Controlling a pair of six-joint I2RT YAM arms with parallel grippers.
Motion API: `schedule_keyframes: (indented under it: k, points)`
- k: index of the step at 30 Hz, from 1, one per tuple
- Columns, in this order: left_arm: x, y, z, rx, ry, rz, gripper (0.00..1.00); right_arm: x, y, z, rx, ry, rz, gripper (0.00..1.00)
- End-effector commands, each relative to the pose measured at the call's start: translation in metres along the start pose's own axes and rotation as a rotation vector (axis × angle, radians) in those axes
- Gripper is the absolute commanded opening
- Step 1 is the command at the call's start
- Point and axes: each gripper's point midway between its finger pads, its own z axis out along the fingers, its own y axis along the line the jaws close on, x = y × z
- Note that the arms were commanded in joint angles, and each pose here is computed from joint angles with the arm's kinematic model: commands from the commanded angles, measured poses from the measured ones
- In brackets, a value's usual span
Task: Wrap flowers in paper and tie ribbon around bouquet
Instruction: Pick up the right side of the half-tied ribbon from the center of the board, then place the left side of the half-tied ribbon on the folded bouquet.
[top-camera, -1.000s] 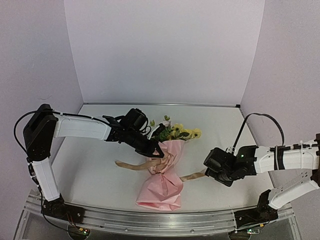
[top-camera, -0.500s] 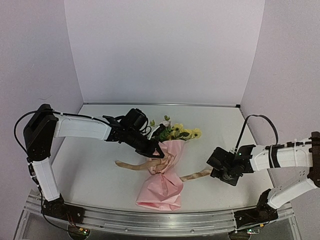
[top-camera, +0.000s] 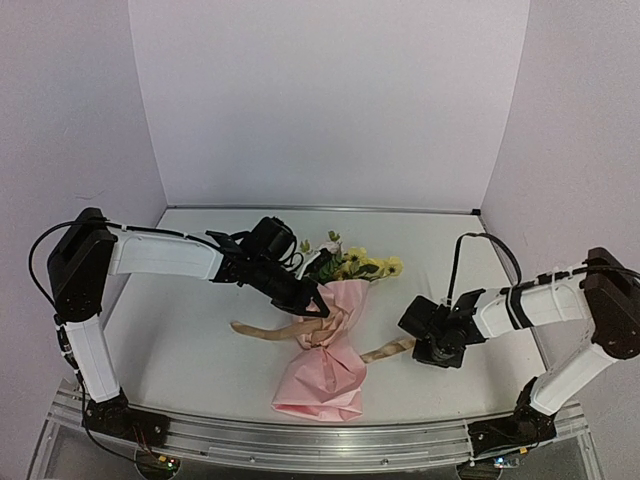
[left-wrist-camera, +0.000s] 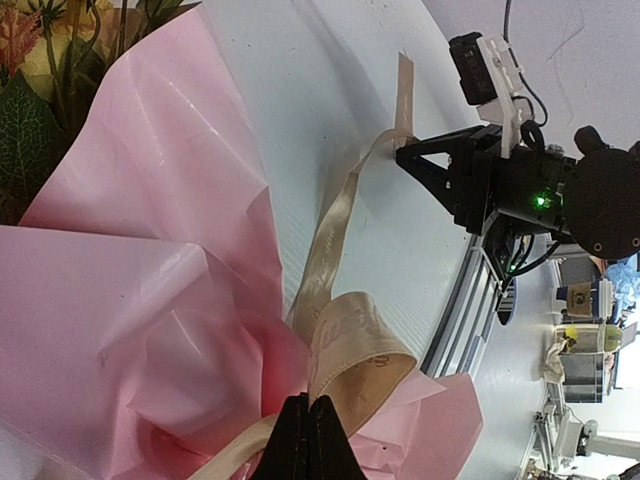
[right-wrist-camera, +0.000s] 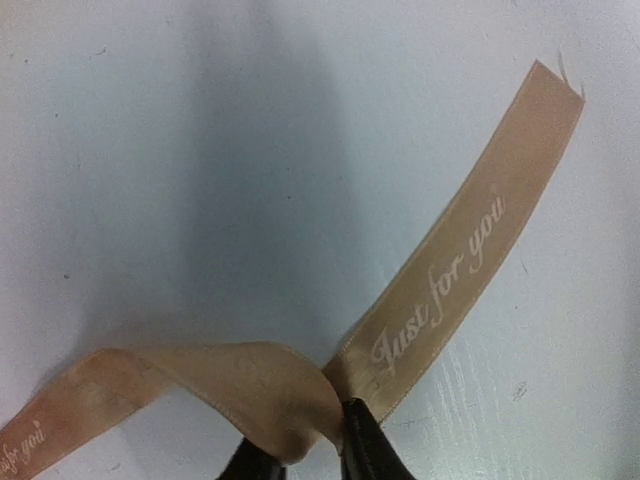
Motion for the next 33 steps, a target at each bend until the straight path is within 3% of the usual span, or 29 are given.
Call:
schedule_keyframes:
  k: [1, 10, 15, 20, 33]
  points:
    - [-0.015, -0.018, -0.004, 0.051, -0.021, 0.051, 0.00, -0.023, 0.017, -0.014, -0.001, -0.047, -0.046, 0.01]
    - [-0.013, -0.027, -0.005, 0.093, -0.015, 0.069, 0.00, -0.085, 0.081, -0.084, -0.139, -0.098, -0.142, 0.00]
    - [-0.014, -0.031, -0.007, 0.101, -0.030, 0.068, 0.00, -0.107, 0.138, -0.129, -0.328, -0.064, -0.151, 0.00]
    - [-0.017, -0.035, -0.009, 0.119, -0.065, 0.058, 0.00, -0.113, 0.168, -0.170, -0.490, -0.030, -0.144, 0.00]
    - [-0.012, -0.038, -0.009, 0.162, -0.095, 0.049, 0.00, -0.108, 0.241, -0.188, -0.626, 0.048, -0.186, 0.00]
